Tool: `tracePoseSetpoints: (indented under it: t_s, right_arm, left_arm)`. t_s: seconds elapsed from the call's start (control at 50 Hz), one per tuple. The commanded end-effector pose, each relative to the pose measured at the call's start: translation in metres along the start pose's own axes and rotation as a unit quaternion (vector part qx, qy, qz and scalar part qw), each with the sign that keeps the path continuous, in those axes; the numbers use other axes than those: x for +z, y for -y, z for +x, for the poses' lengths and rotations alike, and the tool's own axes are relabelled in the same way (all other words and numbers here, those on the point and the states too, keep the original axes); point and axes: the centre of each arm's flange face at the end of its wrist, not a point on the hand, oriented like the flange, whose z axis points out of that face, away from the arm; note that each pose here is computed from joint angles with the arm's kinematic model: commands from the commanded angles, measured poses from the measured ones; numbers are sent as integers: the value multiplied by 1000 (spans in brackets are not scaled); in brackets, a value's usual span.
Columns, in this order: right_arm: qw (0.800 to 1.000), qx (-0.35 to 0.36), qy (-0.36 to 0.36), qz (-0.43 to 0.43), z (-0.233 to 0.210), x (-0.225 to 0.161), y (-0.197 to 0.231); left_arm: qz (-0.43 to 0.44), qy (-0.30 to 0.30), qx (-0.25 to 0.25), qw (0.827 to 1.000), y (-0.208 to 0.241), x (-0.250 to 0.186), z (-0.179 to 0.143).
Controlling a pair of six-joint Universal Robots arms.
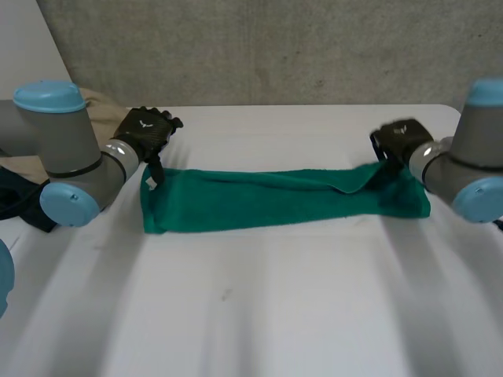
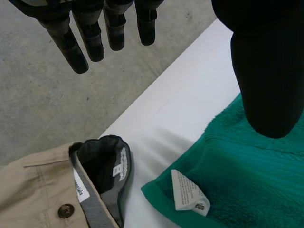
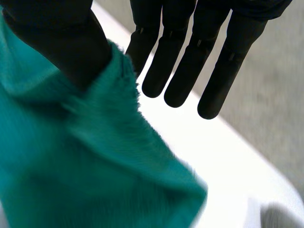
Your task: Fold the laundry.
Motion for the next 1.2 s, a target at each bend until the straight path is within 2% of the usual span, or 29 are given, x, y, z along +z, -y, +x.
tracePoseSetpoints:
  t_s: [0.02, 0.18, 0.24, 0.3, 0.4, 0.5, 0.6, 0.68, 0.7, 0.76, 0.78, 0.82, 0.84, 0.9, 0.92, 0.96, 1.0, 1.06, 1.08, 1.14, 1.2]
  right_arm:
    - [990, -12, 29, 140, 4, -92, 118]
    - [964, -21, 51, 261, -11, -176, 197]
    - [946, -22, 50, 320, -8, -219, 228]
    - [934, -10, 58, 353, -6, -244, 244]
    - [923, 17, 79, 377, -3, -261, 253]
    - [928, 40, 71, 364, 12, -244, 244]
    - [941, 55, 56, 330, 23, -208, 224]
    - [950, 57, 19, 307, 35, -175, 209]
    - [950, 55, -2, 308, 42, -161, 206]
    - [946, 51, -42, 319, 53, -141, 206]
    - [938, 47, -74, 336, 64, -130, 209]
    - [926, 47, -109, 358, 75, -120, 213]
    - [911, 50, -141, 384, 83, -113, 219]
    - [883, 54, -186, 427, 96, -107, 228]
    - [867, 57, -204, 451, 101, -105, 233]
    - [853, 57, -210, 474, 102, -104, 237]
    - [854, 59, -205, 474, 100, -101, 234]
    - [868, 68, -181, 457, 88, -98, 226]
    - [878, 74, -170, 441, 82, -95, 219]
    - [890, 82, -159, 418, 77, -91, 206]
    - [911, 88, -148, 373, 71, -81, 179]
  left_arm:
    - [8, 13, -25, 1000, 0, 7, -11]
    - [17, -5, -61, 998, -3, 15, -7]
    - [21, -25, -68, 997, -6, 19, 1]
    - [18, -47, -72, 996, -8, 20, 13]
    - [6, -93, -76, 993, -11, 15, 38]
    - [-14, -111, -87, 990, -12, 10, 49]
    - [-31, -115, -105, 987, -4, 5, 48]
    - [9, -53, -100, 994, 26, 6, 20]
    - [43, -2, -98, 994, 46, 7, -2]
    - [105, 71, -100, 987, 82, 2, -35]
    - [155, 116, -105, 975, 108, -5, -57]
    - [210, 147, -111, 960, 137, -16, -76]
    - [261, 171, -116, 943, 163, -29, -91]
    - [326, 194, -122, 917, 197, -50, -109]
    - [361, 199, -124, 903, 216, -65, -116]
    - [384, 193, -126, 894, 232, -78, -118]
    - [391, 182, -123, 894, 237, -83, -115]
    - [374, 167, -126, 903, 231, -83, -105]
    - [355, 167, -129, 911, 220, -79, -102]
    - [318, 183, -134, 921, 197, -70, -105]
    - [249, 207, -142, 935, 156, -58, -108]
